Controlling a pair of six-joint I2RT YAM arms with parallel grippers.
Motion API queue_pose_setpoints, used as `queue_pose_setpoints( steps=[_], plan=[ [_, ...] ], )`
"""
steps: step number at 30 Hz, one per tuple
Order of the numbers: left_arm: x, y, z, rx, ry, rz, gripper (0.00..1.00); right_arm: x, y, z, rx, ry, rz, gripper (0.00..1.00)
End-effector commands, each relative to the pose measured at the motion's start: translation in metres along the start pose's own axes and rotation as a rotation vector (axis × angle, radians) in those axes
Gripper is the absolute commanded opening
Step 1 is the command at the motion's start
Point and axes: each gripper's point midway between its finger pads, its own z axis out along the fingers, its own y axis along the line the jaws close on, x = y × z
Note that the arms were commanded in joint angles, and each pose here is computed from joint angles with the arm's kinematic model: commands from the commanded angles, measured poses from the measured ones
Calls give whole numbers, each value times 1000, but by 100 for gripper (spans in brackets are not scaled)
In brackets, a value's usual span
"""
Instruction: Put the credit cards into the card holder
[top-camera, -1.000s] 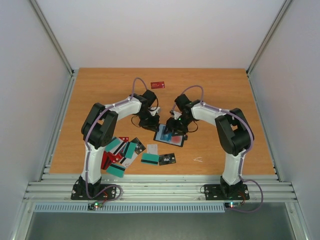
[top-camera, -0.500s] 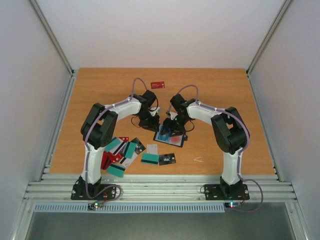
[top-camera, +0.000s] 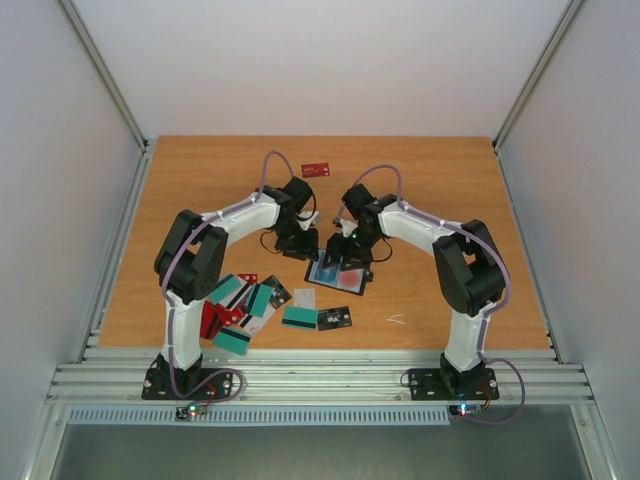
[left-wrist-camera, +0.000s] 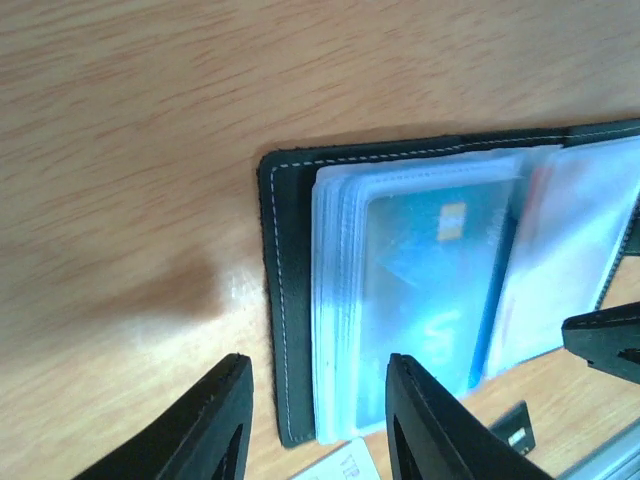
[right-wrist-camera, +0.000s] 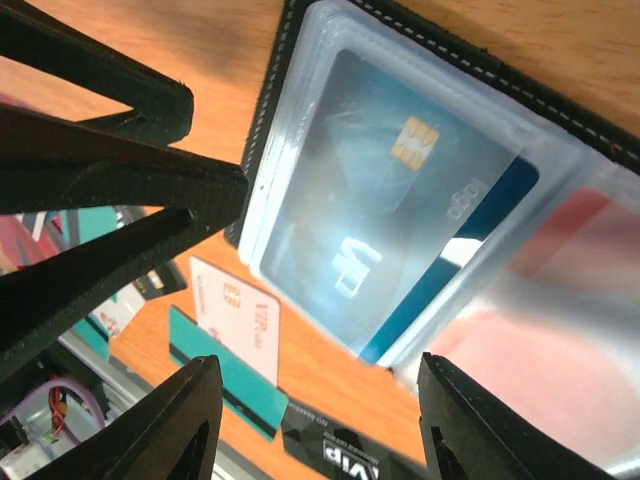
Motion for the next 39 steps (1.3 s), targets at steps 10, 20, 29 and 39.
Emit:
queue_pose_setpoints(
  steps=[10,20,29,39],
  plan=[
    [2,-26,-47,50,-80,37,35,3,9,-31,-25,-47,-27,52],
    [9,-40,-28,164,-25,13,34,-3,4,-12,-112,-23,17,36],
    [11,-36,-10,173,28,-8,41,-10,-9,3,-134,3,55,19],
    [17,-30,6,168,76,-12,41,-8,-25,29,-134,62,82,15]
  ],
)
